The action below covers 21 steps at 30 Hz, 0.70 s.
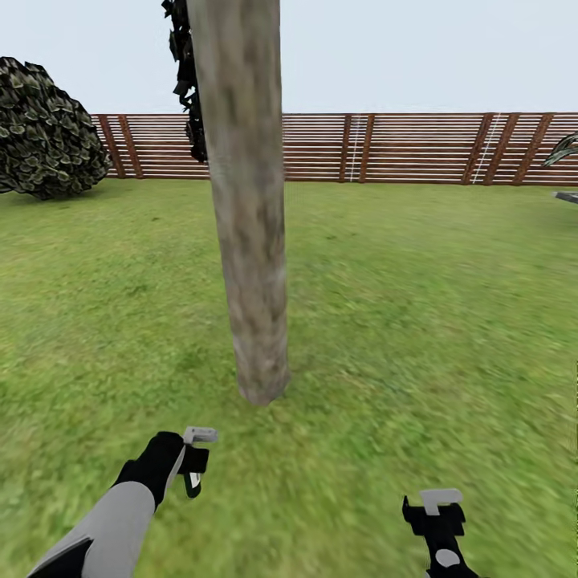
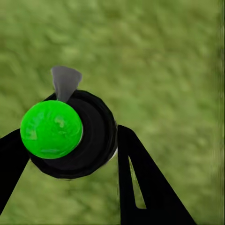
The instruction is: In the garden, pick up the pesticide atomizer on the floor and spray pesticide onto both trees until each tree trunk is fully covered.
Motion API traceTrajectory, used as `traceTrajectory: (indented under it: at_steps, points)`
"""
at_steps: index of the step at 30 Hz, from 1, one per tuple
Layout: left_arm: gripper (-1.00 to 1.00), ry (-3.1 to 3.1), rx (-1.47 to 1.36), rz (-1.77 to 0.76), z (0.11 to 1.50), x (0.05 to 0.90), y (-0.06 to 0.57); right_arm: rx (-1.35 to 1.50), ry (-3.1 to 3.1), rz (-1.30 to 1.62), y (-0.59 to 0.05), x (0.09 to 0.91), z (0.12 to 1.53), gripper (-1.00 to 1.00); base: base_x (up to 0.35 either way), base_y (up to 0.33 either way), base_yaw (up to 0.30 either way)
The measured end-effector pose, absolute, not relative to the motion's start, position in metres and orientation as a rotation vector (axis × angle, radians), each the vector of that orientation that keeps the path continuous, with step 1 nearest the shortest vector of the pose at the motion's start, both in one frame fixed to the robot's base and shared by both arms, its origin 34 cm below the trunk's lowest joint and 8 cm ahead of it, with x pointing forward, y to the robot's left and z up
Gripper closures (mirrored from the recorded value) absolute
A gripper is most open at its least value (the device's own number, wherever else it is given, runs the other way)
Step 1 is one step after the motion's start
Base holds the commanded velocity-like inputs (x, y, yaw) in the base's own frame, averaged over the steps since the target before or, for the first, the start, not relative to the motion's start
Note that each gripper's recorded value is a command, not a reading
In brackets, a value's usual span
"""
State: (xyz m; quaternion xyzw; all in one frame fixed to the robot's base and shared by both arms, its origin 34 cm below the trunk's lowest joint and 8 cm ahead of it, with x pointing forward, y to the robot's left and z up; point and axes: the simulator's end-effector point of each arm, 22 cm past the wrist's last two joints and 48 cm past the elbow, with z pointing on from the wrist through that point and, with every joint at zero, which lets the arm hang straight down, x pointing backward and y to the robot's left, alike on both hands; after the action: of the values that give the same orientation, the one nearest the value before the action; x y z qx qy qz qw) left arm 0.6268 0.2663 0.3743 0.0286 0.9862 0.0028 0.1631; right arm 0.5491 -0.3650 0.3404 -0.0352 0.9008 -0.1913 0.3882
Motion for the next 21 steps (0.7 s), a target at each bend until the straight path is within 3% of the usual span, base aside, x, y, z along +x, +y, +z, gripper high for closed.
traceTrajectory:
  at_steps: [8,21]
  points:
    - [1.00,2.812,0.079,0.008,0.375,0.628,0.267,0.142,2.349,-0.504,-0.388,0.516,0.326,-1.00,0.188,-0.267,0.000]
    - [1.00,2.812,0.080,0.009,0.375,0.627,0.267,0.162,2.426,-0.447,-0.363,0.490,0.305,-1.00,0.244,-0.233,-0.033]
